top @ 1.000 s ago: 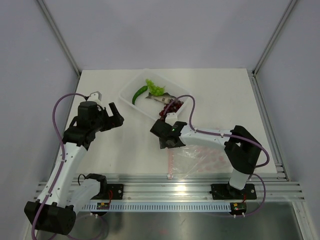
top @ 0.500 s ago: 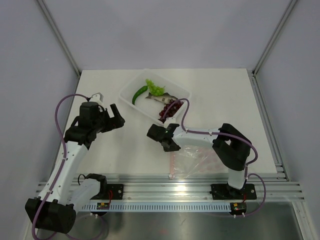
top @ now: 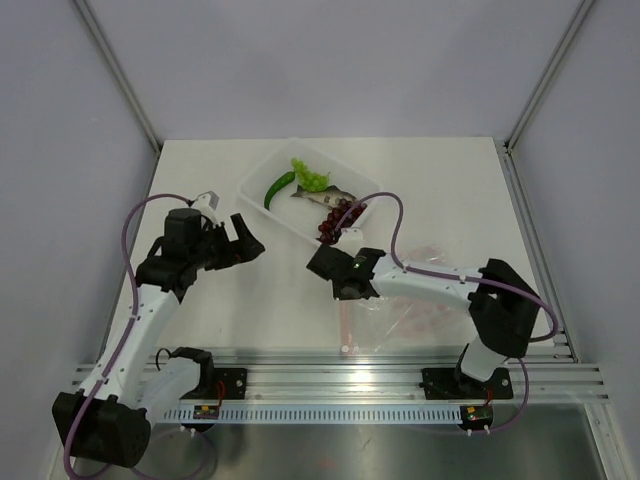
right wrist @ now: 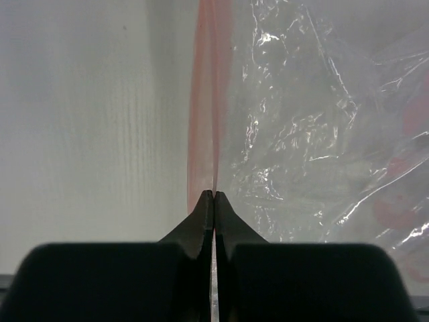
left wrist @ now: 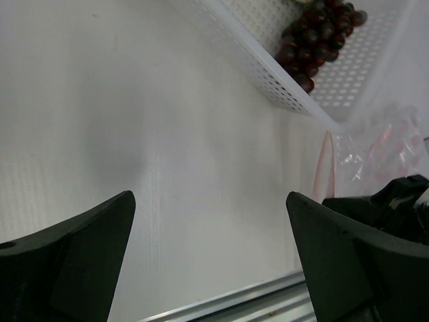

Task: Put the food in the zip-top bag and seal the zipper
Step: Pick up the zipper food storage bag at the center of the board, then open the zipper of the food storage bag.

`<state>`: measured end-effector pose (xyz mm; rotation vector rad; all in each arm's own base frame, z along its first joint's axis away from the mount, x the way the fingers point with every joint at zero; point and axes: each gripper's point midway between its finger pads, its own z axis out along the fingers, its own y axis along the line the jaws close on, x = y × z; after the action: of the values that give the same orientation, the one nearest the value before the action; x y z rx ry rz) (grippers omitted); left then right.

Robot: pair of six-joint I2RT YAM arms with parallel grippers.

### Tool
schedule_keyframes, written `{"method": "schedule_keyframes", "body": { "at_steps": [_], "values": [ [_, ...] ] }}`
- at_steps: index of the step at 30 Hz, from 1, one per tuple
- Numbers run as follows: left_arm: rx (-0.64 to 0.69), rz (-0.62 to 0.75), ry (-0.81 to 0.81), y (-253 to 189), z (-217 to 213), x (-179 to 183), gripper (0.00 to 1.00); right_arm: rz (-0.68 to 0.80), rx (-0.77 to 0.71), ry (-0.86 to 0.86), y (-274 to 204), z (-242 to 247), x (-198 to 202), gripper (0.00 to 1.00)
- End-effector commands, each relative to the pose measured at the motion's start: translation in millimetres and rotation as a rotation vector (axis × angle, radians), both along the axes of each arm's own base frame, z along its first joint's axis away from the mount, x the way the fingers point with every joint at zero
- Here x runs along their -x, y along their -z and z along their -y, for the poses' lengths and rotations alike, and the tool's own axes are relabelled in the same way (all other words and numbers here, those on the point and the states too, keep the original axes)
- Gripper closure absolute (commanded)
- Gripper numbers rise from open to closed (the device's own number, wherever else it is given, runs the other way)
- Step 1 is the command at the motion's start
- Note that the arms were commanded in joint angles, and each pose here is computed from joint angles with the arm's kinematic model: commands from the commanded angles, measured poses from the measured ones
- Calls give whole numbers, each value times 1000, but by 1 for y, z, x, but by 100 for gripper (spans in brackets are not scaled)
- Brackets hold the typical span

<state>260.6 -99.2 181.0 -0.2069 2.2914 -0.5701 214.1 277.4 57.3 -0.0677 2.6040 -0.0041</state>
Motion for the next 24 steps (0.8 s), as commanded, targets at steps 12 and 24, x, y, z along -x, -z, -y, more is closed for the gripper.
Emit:
{"method": "schedule_keyframes", "body": {
  "at_steps": [12,24],
  "values": [
    [455,-44,360,7,122,56,14,110,-398,-140,-86,-43,9,100],
    [435,-136,366,44,153,52,26,153,-451,-101,-115,-35,8,100]
  ]
}}
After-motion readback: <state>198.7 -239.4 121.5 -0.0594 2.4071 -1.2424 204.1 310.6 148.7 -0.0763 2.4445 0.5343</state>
